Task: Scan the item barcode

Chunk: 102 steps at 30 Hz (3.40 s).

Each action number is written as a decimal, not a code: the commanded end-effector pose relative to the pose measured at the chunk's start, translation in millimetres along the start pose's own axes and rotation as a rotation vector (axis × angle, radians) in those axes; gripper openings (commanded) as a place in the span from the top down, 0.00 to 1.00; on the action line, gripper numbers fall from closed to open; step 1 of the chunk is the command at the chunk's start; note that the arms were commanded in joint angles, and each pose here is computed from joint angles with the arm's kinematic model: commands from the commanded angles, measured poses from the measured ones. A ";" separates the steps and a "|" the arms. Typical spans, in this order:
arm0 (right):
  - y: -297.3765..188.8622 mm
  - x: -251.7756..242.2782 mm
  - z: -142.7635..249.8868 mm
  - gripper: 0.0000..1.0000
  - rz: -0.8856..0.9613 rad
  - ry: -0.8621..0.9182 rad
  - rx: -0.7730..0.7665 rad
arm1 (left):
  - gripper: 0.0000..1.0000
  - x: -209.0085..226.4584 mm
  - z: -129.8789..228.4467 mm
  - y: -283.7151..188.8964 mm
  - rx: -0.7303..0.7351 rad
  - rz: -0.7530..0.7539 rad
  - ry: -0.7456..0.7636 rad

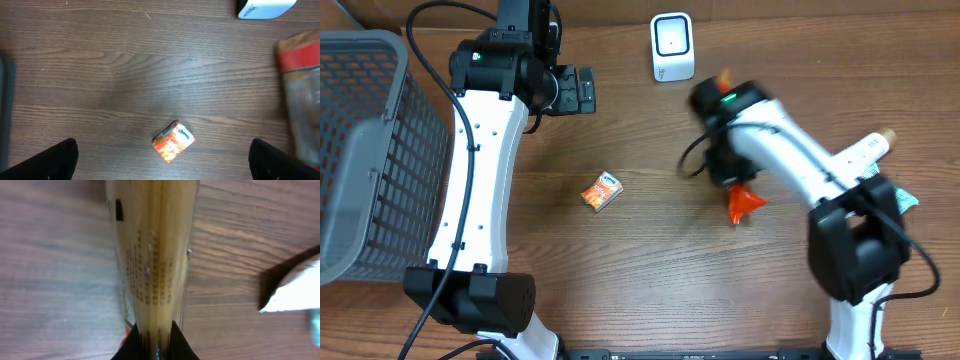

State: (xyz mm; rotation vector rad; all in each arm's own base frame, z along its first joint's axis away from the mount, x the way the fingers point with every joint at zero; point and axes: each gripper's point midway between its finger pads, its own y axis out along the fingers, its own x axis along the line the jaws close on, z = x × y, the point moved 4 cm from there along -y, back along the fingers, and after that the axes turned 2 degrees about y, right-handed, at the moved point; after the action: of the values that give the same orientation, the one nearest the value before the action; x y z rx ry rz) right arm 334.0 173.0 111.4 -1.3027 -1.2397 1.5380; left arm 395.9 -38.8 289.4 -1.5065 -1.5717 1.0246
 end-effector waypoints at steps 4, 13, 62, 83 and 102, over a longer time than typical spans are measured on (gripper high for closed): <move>-8.7 60.3 6.9 0.61 0.176 -0.150 -0.141 | 0.00 2.2 0.2 3.8 0.009 -0.012 -0.009; -4.7 83.1 2.9 0.00 0.107 -0.159 -0.168 | 0.00 2.2 0.2 3.8 0.009 -0.012 -0.009; 10.3 -29.2 -52.3 0.96 -0.600 -0.049 0.016 | 0.00 2.2 0.3 3.9 0.009 -0.012 -0.009; 17.0 71.7 8.4 0.83 0.129 -0.152 -0.104 | 0.00 2.2 0.3 3.9 0.009 -0.012 -0.009; 15.7 117.4 17.2 0.39 -0.189 -0.201 -0.032 | 0.00 2.2 0.2 3.8 0.009 -0.012 -0.009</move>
State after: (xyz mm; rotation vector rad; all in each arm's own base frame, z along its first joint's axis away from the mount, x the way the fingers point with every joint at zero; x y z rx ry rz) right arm 299.5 273.8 70.0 -1.0038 -1.5021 1.5620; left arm 395.8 -38.6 289.3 -1.5059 -1.5718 1.0250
